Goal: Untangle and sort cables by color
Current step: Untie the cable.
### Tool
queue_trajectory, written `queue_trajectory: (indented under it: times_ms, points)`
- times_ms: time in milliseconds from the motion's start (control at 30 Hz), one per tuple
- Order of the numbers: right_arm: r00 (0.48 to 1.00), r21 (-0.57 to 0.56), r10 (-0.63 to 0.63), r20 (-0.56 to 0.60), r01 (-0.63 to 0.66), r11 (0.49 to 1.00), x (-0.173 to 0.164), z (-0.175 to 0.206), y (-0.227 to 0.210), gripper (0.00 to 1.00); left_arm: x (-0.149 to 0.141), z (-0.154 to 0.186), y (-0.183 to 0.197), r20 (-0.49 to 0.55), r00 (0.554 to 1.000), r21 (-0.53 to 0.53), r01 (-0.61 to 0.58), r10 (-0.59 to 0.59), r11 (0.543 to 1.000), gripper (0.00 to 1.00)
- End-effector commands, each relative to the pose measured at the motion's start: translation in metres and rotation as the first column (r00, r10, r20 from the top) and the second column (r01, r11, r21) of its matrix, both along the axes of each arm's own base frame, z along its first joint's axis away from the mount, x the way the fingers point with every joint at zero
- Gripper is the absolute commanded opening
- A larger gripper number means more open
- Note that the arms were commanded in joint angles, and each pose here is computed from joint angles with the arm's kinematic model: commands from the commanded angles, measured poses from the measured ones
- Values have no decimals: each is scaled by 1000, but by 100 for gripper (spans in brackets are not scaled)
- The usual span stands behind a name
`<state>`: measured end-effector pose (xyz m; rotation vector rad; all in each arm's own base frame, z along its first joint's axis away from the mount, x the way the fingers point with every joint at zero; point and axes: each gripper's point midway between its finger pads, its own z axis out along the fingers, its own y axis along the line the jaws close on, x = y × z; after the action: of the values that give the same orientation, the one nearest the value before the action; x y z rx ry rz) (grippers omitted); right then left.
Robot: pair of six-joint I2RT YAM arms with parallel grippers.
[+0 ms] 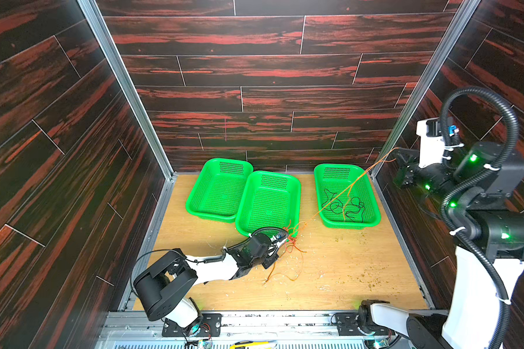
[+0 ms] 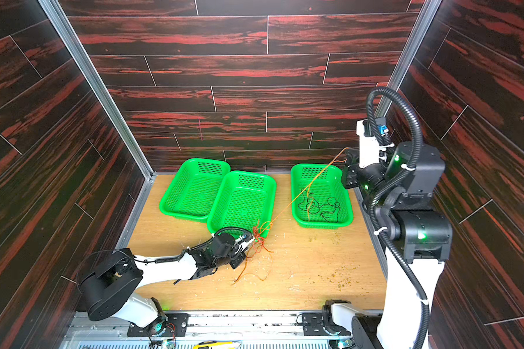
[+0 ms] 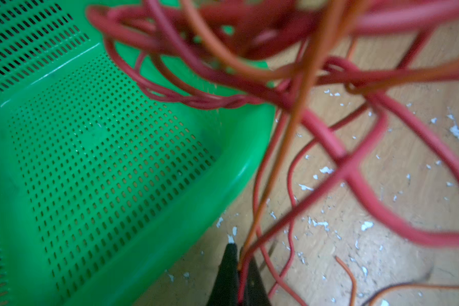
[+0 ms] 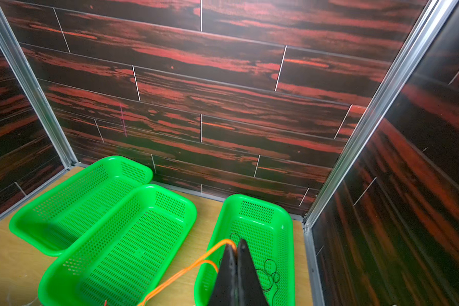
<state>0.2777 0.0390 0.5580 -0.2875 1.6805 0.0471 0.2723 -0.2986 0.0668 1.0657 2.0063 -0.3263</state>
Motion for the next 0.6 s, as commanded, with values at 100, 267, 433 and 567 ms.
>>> queue_trajectory:
  times_ms: [100, 267, 433, 567]
  points:
    - [977, -16, -33, 213, 37, 999, -12, 58, -8, 0, -16, -56, 45, -143, 987, 205, -47, 78, 978, 0]
    - [945, -14, 305, 120, -306, 952, -12, 26, 48, 0, -14, -19, 24, -108, 994, 87, 2, 7, 996, 8]
    - [843, 136, 538, -18, -531, 836, -6, -23, 87, 0, -8, 44, 2, -28, 997, 0, 73, -73, 997, 41]
    - [798, 187, 601, -37, -586, 789, -5, -44, 98, 0, -12, 96, -9, 52, 992, -82, 120, -116, 989, 57]
